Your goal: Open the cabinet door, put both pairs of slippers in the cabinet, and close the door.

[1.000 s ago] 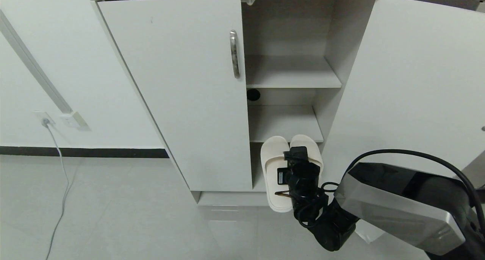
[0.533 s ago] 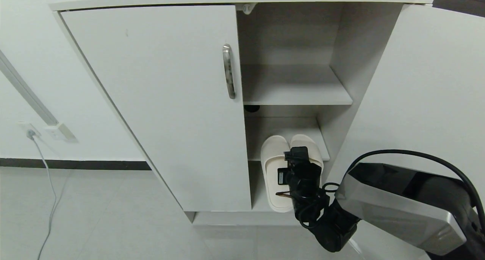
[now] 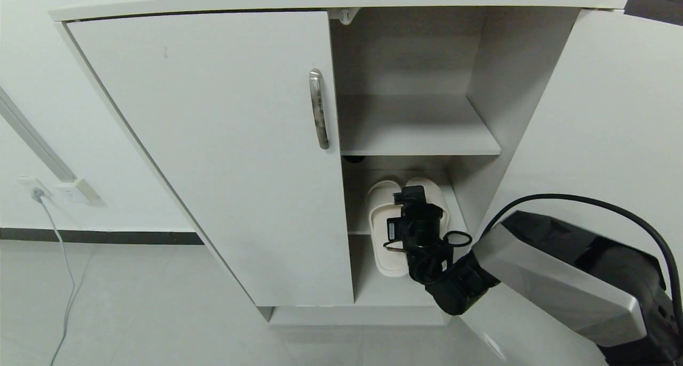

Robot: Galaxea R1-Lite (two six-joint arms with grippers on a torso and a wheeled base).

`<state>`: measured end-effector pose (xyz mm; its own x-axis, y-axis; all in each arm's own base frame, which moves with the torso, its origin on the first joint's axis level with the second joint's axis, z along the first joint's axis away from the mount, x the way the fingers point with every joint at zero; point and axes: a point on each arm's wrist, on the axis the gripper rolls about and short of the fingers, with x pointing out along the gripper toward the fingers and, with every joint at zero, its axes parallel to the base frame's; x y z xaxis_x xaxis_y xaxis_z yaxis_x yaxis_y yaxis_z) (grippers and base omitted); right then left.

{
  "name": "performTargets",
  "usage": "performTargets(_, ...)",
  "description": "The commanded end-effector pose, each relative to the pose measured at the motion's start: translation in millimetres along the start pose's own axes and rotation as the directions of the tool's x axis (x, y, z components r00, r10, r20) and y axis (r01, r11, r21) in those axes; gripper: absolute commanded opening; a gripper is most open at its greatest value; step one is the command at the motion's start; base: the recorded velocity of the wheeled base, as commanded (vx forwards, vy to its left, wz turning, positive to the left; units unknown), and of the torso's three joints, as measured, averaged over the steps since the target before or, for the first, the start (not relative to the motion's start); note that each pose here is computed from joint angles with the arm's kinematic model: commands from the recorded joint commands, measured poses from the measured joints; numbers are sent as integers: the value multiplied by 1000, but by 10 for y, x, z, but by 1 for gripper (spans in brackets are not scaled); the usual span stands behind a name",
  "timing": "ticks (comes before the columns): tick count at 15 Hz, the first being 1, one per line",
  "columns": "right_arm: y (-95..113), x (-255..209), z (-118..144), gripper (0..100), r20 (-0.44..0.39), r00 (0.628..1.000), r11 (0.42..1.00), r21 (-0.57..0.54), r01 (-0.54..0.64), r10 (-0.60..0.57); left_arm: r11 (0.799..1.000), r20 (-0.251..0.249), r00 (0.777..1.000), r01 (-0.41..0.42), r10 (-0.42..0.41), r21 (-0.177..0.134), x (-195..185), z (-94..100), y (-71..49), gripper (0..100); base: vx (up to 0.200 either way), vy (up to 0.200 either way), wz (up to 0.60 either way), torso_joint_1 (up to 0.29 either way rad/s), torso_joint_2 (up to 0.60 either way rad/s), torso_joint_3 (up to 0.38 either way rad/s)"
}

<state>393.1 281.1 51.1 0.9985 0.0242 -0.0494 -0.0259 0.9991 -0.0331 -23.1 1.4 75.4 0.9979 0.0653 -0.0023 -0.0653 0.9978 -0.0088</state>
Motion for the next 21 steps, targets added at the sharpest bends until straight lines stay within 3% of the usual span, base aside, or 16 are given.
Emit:
performTargets(1, -14, 146, 34, 0, 13, 1000, 1000, 12, -4, 4, 1000, -2, 1000, -1, 1, 0, 1, -1, 0, 0, 0, 0, 0, 0, 0, 0)
performTargets(4, -56, 395, -24, 0, 7, 1000, 1000, 9, 2, -2, 1000, -2, 1000, -1, 1, 0, 1, -1, 0, 0, 0, 0, 0, 0, 0, 0)
performTargets(9, -68, 640, 182, 0, -2, 1000, 1000, 27, -6, 6, 1000, -2, 1000, -2, 2, 0, 1, -1, 0, 0, 0, 0, 0, 0, 0, 0)
performTargets(21, -120, 831, 318, 0, -28, 999, 998, 65, 21, -19, 1000, -2, 1000, -4, 4, 0, 1, -1, 1, 0, 0, 0, 0, 0, 0, 0)
